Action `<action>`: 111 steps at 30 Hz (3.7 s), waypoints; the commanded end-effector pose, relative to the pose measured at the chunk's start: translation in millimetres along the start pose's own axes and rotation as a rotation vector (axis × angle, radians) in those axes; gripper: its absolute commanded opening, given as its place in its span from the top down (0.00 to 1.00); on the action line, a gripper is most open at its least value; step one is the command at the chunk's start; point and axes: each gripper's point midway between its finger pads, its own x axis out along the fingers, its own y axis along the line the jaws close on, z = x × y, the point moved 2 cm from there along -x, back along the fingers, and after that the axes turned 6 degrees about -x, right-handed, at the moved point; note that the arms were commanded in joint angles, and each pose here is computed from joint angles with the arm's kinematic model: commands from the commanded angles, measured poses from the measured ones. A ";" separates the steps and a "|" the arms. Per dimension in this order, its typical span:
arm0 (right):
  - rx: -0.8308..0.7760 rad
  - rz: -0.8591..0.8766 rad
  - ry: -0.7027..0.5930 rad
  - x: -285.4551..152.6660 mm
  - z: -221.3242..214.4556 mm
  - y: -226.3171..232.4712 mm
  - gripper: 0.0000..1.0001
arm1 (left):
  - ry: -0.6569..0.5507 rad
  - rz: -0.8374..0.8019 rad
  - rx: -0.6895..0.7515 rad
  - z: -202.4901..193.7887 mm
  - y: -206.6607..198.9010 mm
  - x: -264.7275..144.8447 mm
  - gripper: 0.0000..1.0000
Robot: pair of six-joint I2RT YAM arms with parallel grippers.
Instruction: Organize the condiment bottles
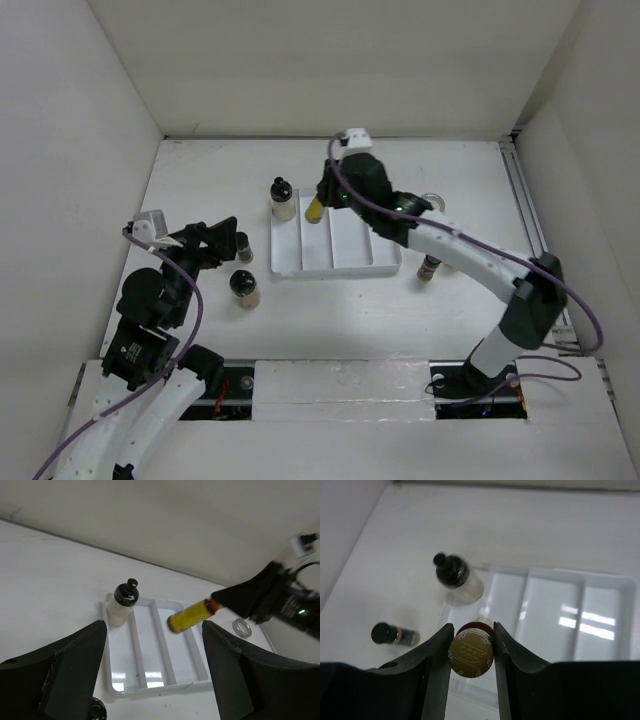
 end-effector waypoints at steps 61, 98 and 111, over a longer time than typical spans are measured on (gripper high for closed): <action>-0.223 0.610 0.258 -5.3 -173.0 255.6 0.35 | -0.361 0.346 -0.264 55.8 56.6 -40.0 0.17; -0.216 0.809 0.079 6.2 -190.0 319.6 0.67 | -0.586 0.225 -0.382 92.0 54.2 -83.5 0.17; -0.059 0.666 -0.295 -34.5 -13.7 268.6 0.71 | -0.590 0.213 -0.370 92.0 53.3 -83.8 0.17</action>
